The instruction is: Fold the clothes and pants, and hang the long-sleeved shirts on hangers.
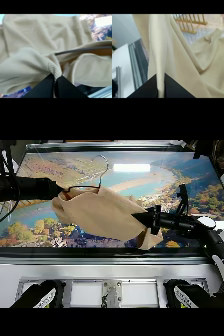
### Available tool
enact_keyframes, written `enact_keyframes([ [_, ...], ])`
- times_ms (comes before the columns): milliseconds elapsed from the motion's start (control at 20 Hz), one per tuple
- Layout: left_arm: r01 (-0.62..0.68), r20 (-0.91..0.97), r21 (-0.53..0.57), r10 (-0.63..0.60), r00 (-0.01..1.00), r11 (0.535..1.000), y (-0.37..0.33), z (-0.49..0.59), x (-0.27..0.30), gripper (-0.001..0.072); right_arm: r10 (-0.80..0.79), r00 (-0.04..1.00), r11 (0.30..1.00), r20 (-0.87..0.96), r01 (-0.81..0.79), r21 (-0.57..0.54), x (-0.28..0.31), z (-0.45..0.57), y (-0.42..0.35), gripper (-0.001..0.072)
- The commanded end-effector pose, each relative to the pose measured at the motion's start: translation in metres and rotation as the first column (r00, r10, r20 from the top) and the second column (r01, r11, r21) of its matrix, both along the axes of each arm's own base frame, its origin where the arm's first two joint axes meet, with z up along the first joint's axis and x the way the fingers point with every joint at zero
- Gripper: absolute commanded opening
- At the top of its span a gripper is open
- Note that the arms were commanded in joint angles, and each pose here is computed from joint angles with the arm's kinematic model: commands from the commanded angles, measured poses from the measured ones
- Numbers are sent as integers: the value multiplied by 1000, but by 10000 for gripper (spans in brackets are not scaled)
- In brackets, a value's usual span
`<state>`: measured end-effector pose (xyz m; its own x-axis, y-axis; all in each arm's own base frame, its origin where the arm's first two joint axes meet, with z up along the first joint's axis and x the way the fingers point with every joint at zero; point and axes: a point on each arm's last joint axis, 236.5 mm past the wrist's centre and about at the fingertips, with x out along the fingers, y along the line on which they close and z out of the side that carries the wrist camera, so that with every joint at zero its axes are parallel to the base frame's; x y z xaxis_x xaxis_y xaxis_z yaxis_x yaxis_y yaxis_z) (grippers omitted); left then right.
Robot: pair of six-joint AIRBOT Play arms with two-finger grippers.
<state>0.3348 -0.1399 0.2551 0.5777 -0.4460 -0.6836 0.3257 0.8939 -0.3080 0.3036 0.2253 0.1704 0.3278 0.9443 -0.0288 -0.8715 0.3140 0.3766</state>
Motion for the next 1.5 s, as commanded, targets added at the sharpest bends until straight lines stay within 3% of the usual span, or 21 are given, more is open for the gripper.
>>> enact_keyframes([
  [0,117,33,2,-117,993,993,-34,27,-16,10,-58,998,995,-10,59,86,17,9,12,12],
  [500,327,20,-7,-326,945,945,-126,27,-18,10,2,1000,995,-4,-2,100,1,13,40,13],
  [950,329,36,5,-329,943,944,-120,45,-17,12,3,1000,995,-6,-2,102,1,13,40,13],
  [1000,324,13,13,-324,946,946,-114,40,-18,48,3,1000,995,-6,-3,102,1,13,40,13],
  [1050,320,-4,19,-320,948,947,-110,38,-18,324,3,1000,995,-6,-3,102,1,13,40,13],
  [1100,315,-8,20,-315,949,949,-107,38,-19,533,3,1000,995,-6,-3,102,1,13,40,13],
  [1450,178,156,-21,-173,972,984,-56,92,-20,550,3,1000,995,-5,-2,103,1,13,40,13],
])
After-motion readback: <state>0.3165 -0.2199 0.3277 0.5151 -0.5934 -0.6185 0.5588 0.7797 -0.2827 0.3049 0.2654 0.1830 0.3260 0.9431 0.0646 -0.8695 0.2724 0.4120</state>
